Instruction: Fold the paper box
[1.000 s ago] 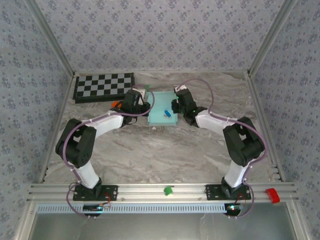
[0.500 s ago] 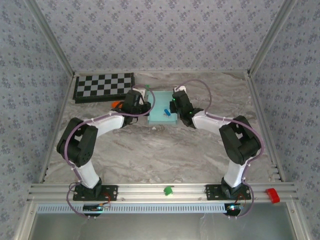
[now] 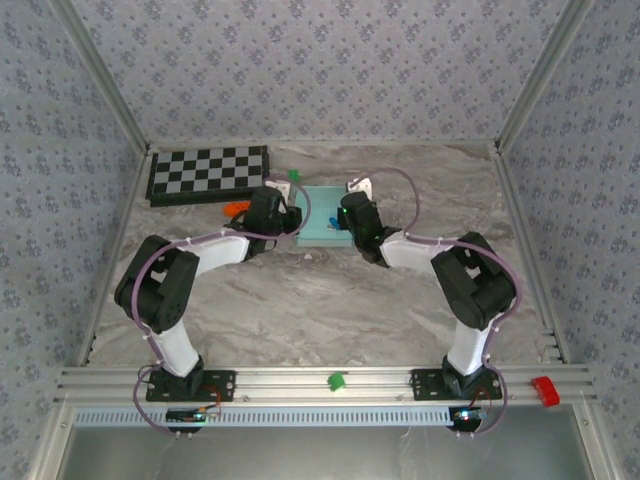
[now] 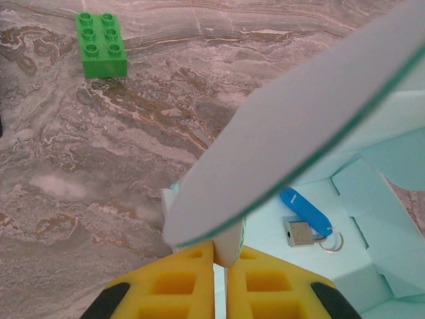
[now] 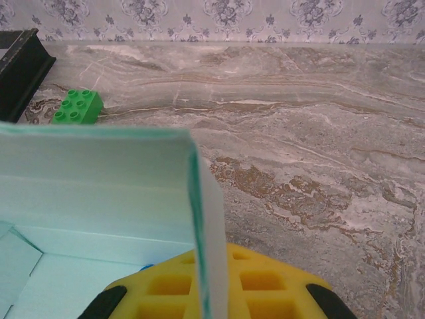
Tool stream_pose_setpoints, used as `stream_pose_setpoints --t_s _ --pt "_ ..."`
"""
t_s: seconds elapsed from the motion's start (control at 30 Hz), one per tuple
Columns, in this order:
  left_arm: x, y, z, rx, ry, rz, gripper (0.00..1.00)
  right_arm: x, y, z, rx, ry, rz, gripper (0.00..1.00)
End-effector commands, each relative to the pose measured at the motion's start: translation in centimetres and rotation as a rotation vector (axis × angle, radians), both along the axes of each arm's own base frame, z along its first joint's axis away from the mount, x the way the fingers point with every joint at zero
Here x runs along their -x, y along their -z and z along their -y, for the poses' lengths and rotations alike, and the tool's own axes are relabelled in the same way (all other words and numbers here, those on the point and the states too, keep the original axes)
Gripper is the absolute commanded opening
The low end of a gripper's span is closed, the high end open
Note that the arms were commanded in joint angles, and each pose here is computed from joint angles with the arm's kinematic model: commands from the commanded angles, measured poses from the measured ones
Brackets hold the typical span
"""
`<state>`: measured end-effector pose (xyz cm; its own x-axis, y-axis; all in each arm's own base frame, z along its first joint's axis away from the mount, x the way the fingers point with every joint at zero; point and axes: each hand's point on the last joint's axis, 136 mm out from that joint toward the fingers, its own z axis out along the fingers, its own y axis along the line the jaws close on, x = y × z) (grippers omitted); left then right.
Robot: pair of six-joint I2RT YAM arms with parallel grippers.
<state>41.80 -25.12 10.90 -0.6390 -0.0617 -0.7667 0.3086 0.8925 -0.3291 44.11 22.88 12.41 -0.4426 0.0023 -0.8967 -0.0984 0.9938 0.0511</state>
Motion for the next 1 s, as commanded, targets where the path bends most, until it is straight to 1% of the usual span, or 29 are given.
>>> stream_pose_setpoints --t_s 0.0,0.4,0.97 --pt "0.8 1.1 0.8 0.004 0.033 -0.018 0.11 0.4 0.2 -0.6 -0.008 0.0 0.038 0.12" --pt "1.8 2.2 0.3 -0.007 0.032 -0.026 0.1 1.5 1.3 -0.5 0.013 -0.006 0.038 0.11" --pt "3.3 3.5 -0.7 -0.023 0.007 -0.044 0.12 4.0 3.3 -0.5 0.089 -0.015 0.027 0.12"
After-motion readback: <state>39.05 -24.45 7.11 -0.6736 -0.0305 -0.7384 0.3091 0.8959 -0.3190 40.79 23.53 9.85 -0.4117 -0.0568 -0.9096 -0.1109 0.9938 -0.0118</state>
